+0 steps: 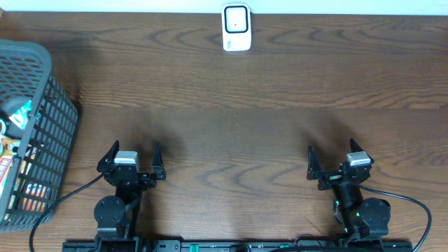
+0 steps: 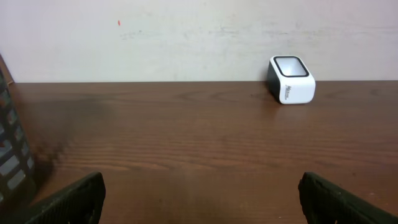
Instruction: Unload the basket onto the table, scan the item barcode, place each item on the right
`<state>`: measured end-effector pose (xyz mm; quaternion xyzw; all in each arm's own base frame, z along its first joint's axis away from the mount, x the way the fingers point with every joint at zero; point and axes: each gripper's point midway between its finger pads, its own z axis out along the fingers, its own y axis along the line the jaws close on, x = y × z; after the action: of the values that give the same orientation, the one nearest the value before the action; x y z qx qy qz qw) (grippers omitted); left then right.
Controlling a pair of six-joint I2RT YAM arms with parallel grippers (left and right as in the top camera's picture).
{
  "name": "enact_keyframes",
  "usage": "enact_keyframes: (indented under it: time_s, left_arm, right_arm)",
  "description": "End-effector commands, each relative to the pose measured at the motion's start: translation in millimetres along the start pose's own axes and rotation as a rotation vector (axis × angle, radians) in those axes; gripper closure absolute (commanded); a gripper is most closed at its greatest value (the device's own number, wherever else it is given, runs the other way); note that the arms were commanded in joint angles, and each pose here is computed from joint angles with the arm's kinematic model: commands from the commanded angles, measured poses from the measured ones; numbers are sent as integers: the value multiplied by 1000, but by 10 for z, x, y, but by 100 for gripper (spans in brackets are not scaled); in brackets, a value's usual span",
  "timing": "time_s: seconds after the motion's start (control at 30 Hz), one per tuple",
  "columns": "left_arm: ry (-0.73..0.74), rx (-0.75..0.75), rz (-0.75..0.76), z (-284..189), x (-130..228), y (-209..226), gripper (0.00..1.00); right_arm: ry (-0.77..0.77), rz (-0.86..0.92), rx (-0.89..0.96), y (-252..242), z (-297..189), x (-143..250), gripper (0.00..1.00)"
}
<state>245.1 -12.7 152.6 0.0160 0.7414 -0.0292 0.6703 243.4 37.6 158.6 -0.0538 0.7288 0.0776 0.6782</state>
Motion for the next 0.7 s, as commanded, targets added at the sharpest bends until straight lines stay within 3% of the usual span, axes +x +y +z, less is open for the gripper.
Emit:
enact_keyframes:
  time_s: [0.0,0.07,0.2,0.27,0.4,0.5,0.57,0.67]
  left_arm:
    - [49,9,-8,2,144,-12,2]
    - [27,44,-36,2,89,-74,2]
    - [-8,509,-291,-216,-190,-823,2]
    - [12,625,-325,-323,-215,-990,2]
    - [-119,697,-441,-444,-653,-1026,2]
    - [-393,749,-376,-720,-1238,-1006,3]
    - [-545,700,-394,-856,-1577,-871,2]
    - [-657,613,-441,-971,-1929,-684,2]
  right_arm:
    - [1,-15,-4,10,-1,5,1]
    - [1,-15,-4,10,-1,5,1]
    - [1,-15,-4,10,-1,5,1]
    - [1,-15,-4,10,-1,5,1]
    - [1,-15,-4,10,-1,5,1]
    - [1,-15,-4,10,-1,5,1]
    - [1,-15,-4,10,-1,5,1]
    - [1,-15,-4,10,-1,5,1]
